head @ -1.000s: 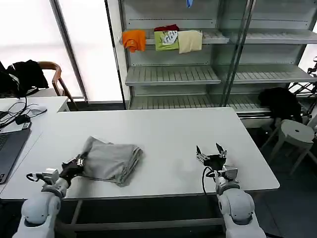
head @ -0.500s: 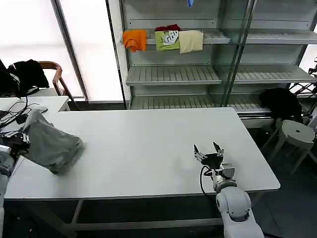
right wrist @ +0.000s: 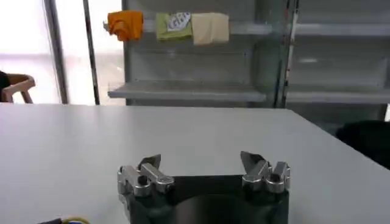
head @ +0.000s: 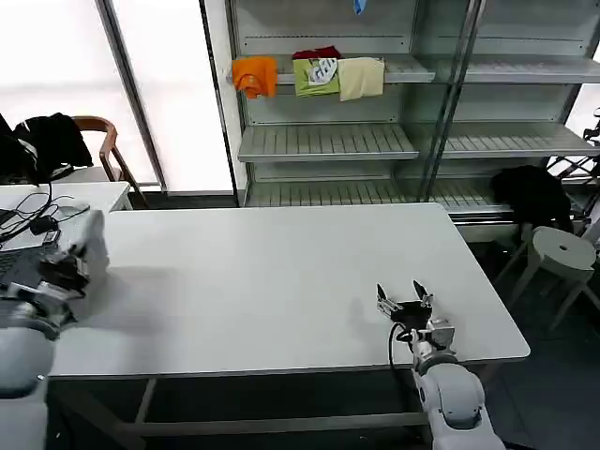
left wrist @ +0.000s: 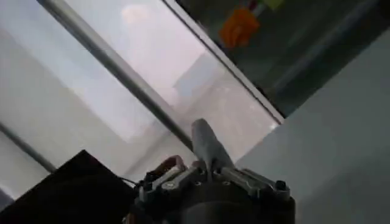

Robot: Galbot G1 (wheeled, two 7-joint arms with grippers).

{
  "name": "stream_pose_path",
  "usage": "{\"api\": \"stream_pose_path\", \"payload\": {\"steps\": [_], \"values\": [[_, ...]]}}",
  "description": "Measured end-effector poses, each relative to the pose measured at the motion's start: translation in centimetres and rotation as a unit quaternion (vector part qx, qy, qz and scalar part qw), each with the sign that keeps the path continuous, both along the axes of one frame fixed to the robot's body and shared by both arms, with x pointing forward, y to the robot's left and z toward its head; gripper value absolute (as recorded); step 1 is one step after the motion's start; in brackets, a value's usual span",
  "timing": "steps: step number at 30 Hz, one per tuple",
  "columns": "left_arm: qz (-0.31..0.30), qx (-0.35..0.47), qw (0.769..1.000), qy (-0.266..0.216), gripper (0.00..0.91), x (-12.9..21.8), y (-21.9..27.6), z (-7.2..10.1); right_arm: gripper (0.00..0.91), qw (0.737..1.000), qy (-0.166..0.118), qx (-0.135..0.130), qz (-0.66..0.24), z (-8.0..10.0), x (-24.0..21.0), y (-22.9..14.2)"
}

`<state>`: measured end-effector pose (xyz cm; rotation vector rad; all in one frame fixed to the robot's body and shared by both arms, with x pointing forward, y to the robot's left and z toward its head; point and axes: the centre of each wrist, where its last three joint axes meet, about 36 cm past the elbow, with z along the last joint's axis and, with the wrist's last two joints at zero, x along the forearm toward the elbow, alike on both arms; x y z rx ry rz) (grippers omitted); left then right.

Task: Fold and organize the clothes.

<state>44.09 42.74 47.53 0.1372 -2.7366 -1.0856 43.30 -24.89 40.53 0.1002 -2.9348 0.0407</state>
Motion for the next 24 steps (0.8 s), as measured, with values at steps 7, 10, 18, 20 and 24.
{"api": "stream_pose_path", "payload": {"steps": [7,10,18,20,24], "values": [[-0.046,-0.047,0.998,0.013,0.010,0.3,-8.2,-4.3,0.907,1.000,0.004,0.000,-0.009,0.1,-0.2,-0.7],[-0.064,-0.073,0.995,0.012,0.010,0.6,-11.2,-4.8,0.907,1.000,0.005,0.000,-0.010,0.3,-0.3,-0.7],[-0.111,-0.168,0.979,0.022,0.010,1.6,-19.3,-5.4,0.907,1.000,0.006,-0.001,-0.014,0.8,-0.6,-0.8],[-0.122,-0.191,0.974,0.027,0.020,1.9,-21.3,-5.5,0.907,1.000,0.007,-0.003,-0.016,0.9,-0.7,-0.9],[-0.145,-0.224,0.963,0.036,0.171,2.3,-25.2,-5.6,0.907,1.000,0.006,-0.004,-0.019,1.2,-0.8,-0.9]]}}
